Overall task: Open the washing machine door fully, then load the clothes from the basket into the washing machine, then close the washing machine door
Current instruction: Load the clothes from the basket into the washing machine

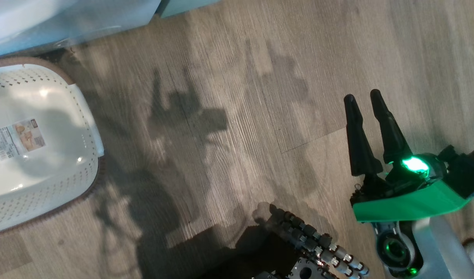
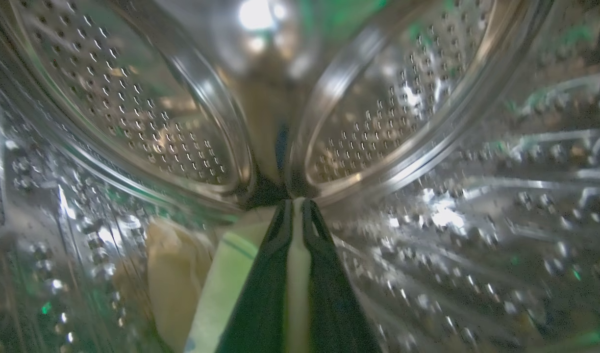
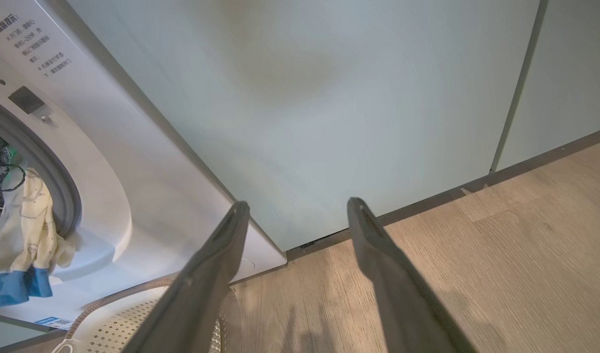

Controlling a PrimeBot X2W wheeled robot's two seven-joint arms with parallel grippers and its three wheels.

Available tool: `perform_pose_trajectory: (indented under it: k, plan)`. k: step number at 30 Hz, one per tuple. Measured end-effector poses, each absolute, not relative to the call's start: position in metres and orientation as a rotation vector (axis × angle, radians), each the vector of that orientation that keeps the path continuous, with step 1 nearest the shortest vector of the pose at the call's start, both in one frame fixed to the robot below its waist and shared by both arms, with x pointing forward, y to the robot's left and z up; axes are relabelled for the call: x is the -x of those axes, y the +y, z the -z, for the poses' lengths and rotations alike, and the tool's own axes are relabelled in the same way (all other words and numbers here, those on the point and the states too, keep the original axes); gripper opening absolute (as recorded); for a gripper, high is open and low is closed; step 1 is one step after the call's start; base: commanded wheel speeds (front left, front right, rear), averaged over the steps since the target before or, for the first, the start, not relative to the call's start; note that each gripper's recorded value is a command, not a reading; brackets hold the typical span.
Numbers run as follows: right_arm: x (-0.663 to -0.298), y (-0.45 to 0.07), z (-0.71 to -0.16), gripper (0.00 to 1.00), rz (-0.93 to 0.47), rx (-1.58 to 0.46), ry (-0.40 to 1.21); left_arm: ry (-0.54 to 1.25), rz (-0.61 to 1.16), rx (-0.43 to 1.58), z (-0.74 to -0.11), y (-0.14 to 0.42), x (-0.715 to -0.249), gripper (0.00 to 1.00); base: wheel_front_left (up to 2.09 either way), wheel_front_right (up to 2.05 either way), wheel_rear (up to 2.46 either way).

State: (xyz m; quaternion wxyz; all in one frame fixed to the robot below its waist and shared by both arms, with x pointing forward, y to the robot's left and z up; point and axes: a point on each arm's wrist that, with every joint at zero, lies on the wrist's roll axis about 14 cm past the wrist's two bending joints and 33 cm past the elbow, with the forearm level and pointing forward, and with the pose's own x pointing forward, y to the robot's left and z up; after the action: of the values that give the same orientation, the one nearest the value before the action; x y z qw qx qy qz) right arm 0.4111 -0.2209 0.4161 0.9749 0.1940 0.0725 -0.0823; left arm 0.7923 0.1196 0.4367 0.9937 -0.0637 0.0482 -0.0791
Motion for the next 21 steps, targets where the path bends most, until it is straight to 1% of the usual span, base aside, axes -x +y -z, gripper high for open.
perform_pose_trajectory:
  k: [3,7,9,12,21]
  plan:
    - [-0.412,-0.219,-0.413,1.00,0.162,-0.397,0.155,-0.025,0.119,0.134,-0.459,0.128,-0.801,0.00,0.00,0.00,0.00]
    - [-0.413,-0.207,-0.409,1.00,0.134,-0.415,0.169,-0.231,0.080,0.137,-0.501,0.135,-0.808,0.00,0.00,0.00,0.00]
    - [-0.414,-0.206,-0.409,1.00,0.132,-0.422,0.167,-0.275,0.068,0.148,-0.510,0.137,-0.810,0.00,0.00,0.00,0.00]
    - [-0.415,-0.205,-0.408,1.00,0.130,-0.425,0.169,-0.250,0.070,0.136,-0.498,0.135,-0.814,0.00,0.00,0.00,0.00]
    - [-0.417,-0.206,-0.403,1.00,0.133,-0.425,0.176,0.037,0.129,0.075,-0.419,0.121,-0.810,0.00,0.00,0.00,0.00]
